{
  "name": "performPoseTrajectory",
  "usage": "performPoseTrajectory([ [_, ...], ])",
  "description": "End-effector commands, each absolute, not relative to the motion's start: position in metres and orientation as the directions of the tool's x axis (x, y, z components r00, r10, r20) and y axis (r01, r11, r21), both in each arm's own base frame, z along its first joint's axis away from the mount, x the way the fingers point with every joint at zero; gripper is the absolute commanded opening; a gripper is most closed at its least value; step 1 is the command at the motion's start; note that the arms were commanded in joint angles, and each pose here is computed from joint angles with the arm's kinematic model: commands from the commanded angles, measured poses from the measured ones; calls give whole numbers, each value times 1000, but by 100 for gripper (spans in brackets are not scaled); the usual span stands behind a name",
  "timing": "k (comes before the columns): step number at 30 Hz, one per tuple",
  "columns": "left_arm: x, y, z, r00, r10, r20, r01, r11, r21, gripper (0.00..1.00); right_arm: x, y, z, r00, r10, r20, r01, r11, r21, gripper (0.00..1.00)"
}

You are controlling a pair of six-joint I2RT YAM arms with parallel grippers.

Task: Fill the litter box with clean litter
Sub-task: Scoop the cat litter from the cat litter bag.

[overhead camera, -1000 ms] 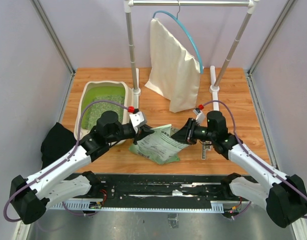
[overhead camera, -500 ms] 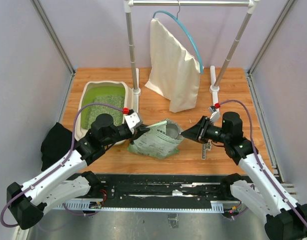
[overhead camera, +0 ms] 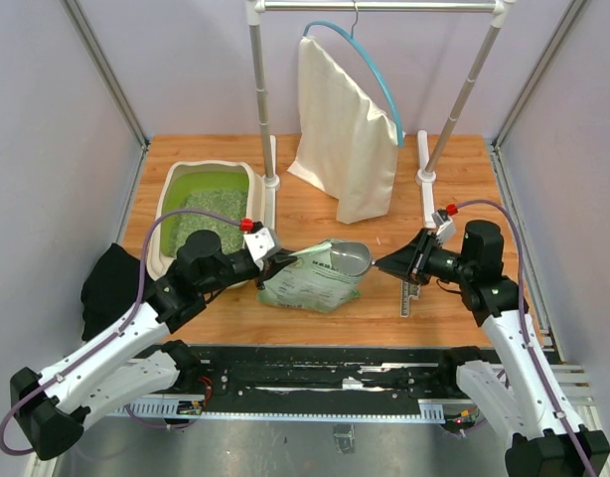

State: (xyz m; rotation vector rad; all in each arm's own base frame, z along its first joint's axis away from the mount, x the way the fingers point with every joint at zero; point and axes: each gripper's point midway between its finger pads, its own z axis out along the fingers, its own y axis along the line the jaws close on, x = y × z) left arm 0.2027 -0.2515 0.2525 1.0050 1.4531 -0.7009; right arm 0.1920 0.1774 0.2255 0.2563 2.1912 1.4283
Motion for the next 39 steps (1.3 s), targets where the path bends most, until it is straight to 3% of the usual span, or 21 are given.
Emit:
performPoseTrajectory([
  [1,204,-250,273,124,142,-982,868,464,177,0,194,172,264,-816,425,-392,-218,402,889,1],
  [8,201,-268,285,111,140,-984,909,385,158,0,192,169,276,-804,417,-423,-229,440,868,1],
  [20,207,-253,289,141,166,-976,870,449,202,0,189,161,273,-801,413,-433,-216,476,853,1],
  [33,209,-254,292,138,137,-981,866,465,186,1,184,156,272,-844,399,-359,-202,384,901,1],
  [39,209,-257,299,146,101,-984,867,466,177,1,193,171,259,-881,392,-264,-170,258,951,1],
])
